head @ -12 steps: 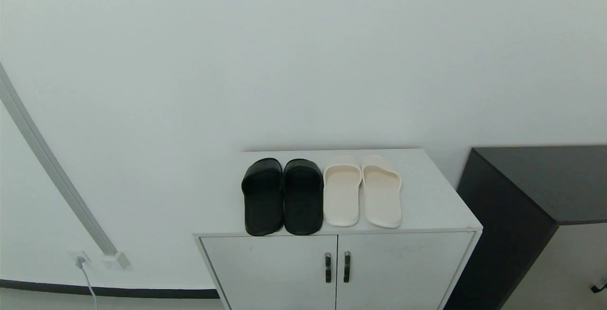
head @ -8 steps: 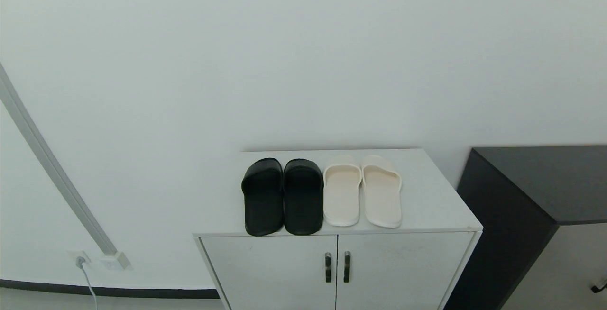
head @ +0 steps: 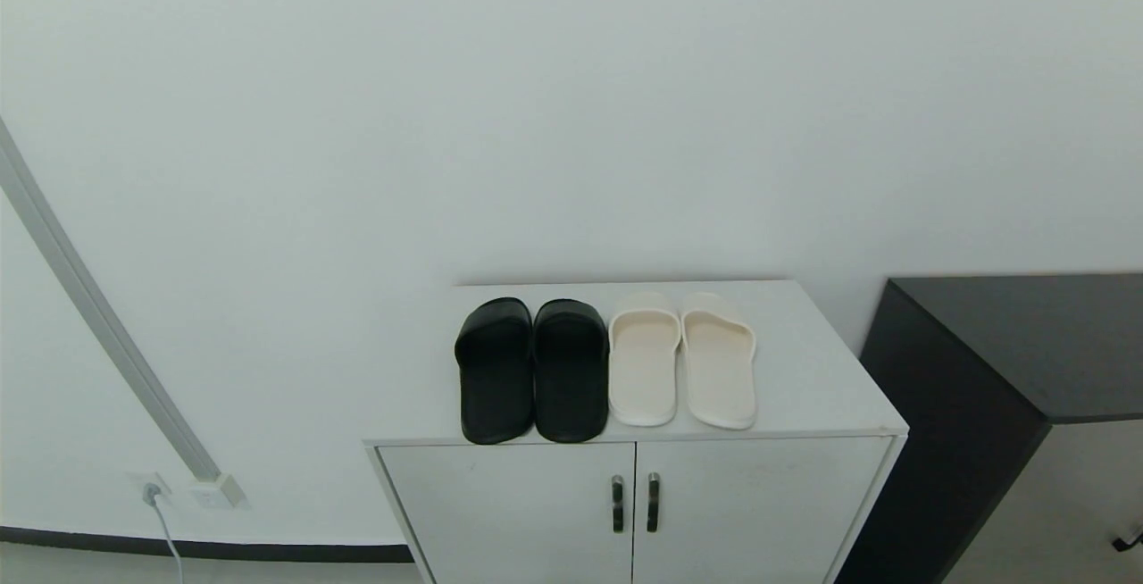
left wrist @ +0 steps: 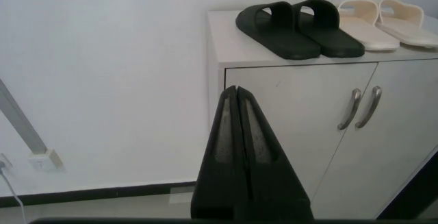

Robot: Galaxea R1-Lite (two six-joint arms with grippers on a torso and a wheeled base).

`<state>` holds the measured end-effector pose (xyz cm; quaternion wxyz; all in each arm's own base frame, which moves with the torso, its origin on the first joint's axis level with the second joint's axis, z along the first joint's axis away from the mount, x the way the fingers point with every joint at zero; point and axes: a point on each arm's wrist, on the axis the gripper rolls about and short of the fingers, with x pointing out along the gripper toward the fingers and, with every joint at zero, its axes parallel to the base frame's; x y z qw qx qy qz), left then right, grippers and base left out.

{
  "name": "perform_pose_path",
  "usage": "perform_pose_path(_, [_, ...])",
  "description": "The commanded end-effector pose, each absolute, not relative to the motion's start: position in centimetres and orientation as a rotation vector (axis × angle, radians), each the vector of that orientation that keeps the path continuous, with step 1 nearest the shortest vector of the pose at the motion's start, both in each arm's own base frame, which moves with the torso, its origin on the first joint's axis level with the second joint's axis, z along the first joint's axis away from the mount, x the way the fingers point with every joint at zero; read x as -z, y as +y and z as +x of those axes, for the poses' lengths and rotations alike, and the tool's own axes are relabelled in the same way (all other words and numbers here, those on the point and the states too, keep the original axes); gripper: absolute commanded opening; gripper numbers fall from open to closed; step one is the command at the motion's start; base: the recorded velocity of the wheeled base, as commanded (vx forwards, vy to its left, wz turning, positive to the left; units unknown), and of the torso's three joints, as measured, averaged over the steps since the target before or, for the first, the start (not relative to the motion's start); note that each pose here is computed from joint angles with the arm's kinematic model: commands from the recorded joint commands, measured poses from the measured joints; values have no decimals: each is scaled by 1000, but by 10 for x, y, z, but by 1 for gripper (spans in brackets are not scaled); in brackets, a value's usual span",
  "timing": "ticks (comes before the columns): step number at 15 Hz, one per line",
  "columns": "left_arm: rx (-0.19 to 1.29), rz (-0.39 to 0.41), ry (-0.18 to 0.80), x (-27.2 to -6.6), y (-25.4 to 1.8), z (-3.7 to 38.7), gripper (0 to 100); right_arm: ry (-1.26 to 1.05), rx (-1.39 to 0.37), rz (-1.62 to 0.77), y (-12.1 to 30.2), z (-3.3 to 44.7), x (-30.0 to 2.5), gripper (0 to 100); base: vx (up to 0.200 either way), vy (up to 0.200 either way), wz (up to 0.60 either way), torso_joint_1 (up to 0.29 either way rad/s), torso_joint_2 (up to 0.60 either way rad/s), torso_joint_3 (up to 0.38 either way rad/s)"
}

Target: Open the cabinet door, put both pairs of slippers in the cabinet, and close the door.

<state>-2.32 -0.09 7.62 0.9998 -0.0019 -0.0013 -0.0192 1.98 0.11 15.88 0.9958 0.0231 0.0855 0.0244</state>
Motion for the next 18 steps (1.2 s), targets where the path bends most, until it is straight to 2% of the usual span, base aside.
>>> perform_pose_path(1, [38,-5,-1,-76,-1,-23,0,315,-101,36,9,81,-163,100,0,0,0,0,0,0])
perform_pose_path(5, [38,-3,-1,-76,-1,-23,0,321,-153,33,33,120,-166,100,0,0,0,0,0,0])
perform_pose_path(11, [40,-3,-1,-76,-1,-23,0,342,-252,73,107,154,-184,100,0,0,0,0,0,0])
perform_pose_path(18, [40,-3,-1,-76,-1,-23,0,354,-197,100,175,198,-185,100,0,0,0,0,0,0])
